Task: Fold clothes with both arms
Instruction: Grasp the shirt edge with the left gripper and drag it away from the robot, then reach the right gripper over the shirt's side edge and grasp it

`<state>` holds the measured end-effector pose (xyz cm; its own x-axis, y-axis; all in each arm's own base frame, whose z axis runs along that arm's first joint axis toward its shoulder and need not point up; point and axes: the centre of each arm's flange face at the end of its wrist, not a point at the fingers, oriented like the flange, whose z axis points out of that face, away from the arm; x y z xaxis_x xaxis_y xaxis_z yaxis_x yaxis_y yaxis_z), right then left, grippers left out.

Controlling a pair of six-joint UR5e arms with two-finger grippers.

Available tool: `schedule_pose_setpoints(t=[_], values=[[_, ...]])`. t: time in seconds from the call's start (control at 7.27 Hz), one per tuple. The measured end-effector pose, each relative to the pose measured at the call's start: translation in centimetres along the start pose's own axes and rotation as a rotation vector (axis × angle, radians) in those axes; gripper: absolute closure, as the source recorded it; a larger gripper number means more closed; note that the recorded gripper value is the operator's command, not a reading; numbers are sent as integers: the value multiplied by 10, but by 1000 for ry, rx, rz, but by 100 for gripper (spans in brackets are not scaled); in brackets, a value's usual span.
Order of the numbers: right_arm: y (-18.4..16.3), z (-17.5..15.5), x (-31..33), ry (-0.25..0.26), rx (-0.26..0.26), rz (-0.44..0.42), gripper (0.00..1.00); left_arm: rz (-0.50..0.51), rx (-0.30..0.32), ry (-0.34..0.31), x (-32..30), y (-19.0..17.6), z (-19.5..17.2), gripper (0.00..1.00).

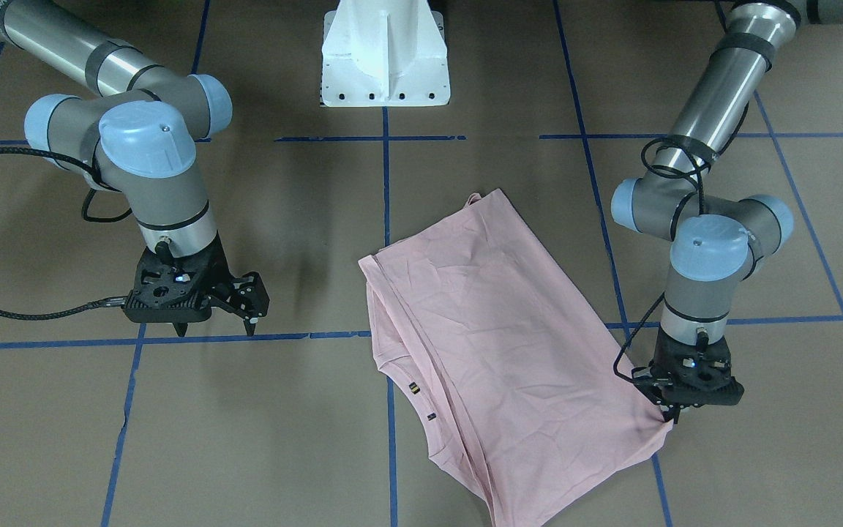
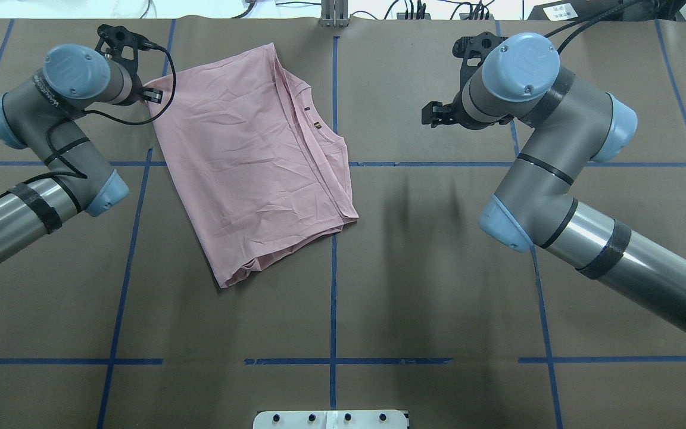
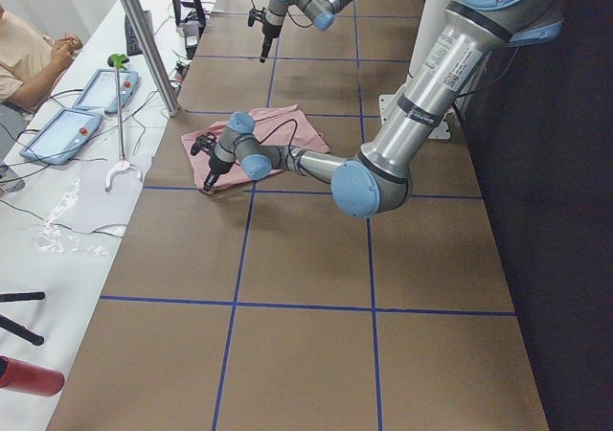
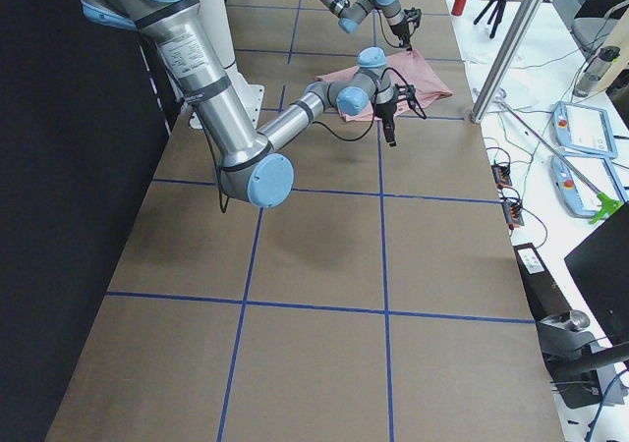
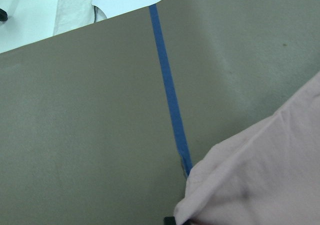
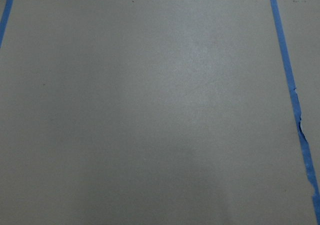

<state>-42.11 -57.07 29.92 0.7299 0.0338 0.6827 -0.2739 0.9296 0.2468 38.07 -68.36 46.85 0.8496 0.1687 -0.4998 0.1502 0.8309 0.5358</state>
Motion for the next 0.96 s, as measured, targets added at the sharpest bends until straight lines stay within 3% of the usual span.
schedule_pose_setpoints(t=[0.28, 0.55, 0.96], values=[[7, -3, -24, -24, -8, 66, 17, 48, 30, 59, -12, -8, -7, 0], [8, -4, -91, -50, -2, 168, 28, 74, 25, 142, -27, -10, -26, 0], [15, 17, -205, -62, 22, 265, 41, 71, 34, 169, -29, -8, -38, 0]])
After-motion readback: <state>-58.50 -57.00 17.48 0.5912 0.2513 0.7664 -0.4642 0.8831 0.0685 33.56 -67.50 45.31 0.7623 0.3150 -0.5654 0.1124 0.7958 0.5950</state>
